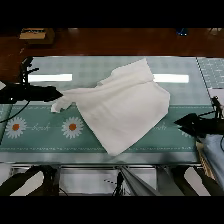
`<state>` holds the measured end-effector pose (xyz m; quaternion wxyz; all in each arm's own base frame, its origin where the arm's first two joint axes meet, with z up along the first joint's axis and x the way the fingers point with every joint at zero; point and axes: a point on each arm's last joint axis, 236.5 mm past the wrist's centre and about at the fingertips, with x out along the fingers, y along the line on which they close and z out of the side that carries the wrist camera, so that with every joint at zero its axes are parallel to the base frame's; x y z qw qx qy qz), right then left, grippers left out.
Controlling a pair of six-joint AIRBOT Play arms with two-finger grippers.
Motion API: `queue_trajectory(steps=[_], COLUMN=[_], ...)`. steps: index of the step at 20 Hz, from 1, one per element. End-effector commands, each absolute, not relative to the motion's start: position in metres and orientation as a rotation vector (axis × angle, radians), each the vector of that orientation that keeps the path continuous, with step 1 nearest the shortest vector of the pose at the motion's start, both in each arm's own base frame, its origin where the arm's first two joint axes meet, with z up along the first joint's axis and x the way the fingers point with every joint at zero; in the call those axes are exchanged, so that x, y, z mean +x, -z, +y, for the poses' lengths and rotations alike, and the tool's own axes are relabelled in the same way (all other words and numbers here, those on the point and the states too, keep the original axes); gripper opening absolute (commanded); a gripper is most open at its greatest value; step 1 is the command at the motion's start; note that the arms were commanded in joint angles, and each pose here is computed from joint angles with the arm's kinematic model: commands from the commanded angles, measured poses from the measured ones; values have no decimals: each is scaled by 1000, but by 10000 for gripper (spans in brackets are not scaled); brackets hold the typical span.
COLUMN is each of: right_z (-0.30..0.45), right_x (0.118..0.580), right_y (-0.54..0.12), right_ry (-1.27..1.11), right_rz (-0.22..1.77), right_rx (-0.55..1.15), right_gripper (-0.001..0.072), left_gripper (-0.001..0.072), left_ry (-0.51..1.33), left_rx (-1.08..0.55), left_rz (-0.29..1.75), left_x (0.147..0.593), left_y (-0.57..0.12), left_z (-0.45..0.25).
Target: Fold the shirts.
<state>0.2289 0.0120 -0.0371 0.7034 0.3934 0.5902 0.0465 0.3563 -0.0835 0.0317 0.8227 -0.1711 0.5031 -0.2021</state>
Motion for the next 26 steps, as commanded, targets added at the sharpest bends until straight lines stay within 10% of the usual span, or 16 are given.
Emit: queue_trajectory(steps=[1,14,17,26], right_z=[39,131,140,105], right_x=[235,277,291,391], right_y=[53,126,134,-212], right_ry=[-115,43,84,-355], right_rz=[1232,1193,1149,375], right_rx=[970,945,974,779], right_gripper=[522,501,101,18], left_gripper=[19,19,18,19], left_ry=[430,434,433,381], left_rx=[-364,-375,-384,-485], left_rz=[1071,1066,1055,623], left_x=[356,357,359,424], left_y=[-31,-33,-35,-181], left_z=[-84,-86,-86,-35])
